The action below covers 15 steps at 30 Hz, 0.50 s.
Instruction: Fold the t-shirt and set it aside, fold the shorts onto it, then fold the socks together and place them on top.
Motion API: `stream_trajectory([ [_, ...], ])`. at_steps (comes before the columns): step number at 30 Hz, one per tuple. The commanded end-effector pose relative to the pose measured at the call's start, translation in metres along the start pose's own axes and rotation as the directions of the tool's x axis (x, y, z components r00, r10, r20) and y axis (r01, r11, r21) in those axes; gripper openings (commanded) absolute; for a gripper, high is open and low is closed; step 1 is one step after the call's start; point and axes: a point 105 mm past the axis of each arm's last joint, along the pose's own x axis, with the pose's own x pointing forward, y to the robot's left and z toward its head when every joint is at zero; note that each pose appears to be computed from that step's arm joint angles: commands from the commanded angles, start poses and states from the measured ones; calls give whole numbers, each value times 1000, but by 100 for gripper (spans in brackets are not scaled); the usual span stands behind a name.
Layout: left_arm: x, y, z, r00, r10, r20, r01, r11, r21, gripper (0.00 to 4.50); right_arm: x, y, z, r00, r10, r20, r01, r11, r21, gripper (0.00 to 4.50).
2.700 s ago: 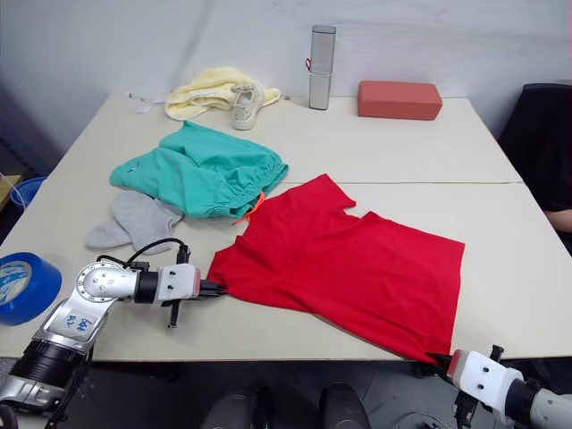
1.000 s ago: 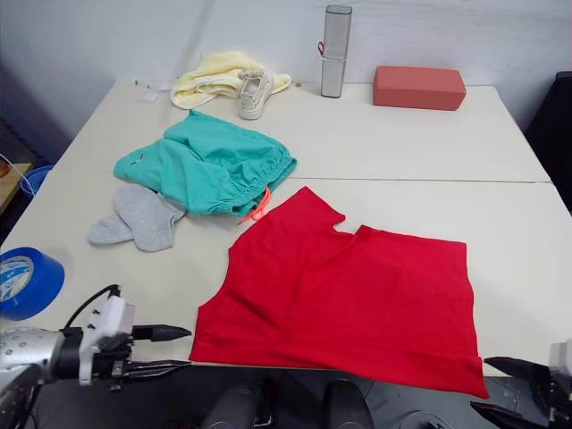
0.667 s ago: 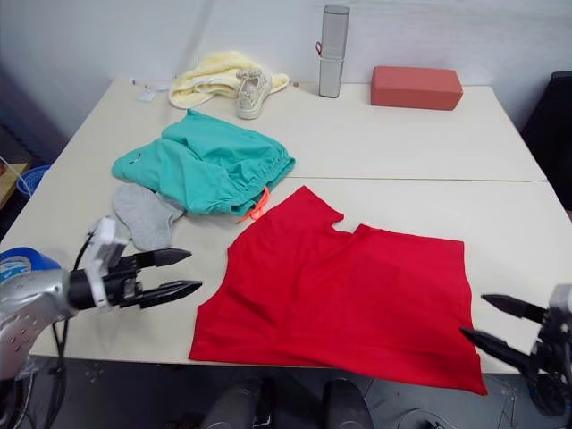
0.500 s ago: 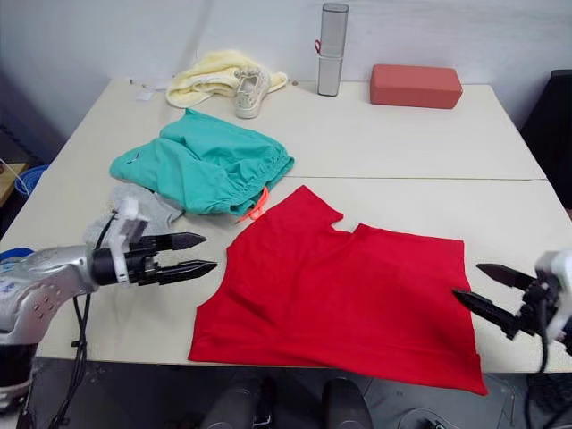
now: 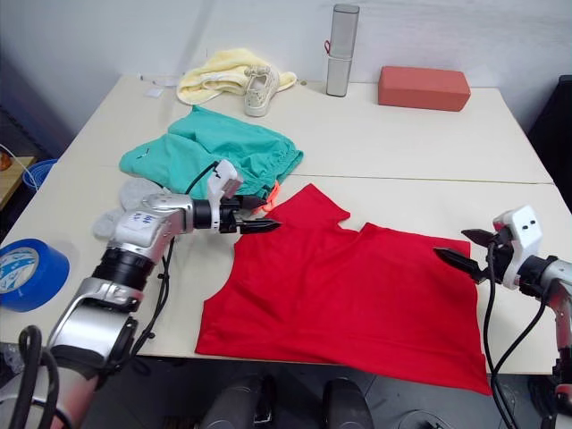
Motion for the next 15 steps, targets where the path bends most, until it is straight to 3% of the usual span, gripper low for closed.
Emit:
stream_trajectory([
  [1, 8, 6, 10, 1000, 5, 23, -6, 1000, 19, 447, -6, -14, 4, 999, -27, -36, 27, 999, -19, 450],
  [8, 28, 9, 12, 1000, 14, -22, -14, 999, 36, 447, 2, -26, 3, 996, -27, -84, 26, 1000, -15, 450],
  [15, 28, 15, 0, 995, 52, -88, -52, 999, 4, 447, 8, -30, 2, 993, 1, -116, 3, 1000, 31, 450],
])
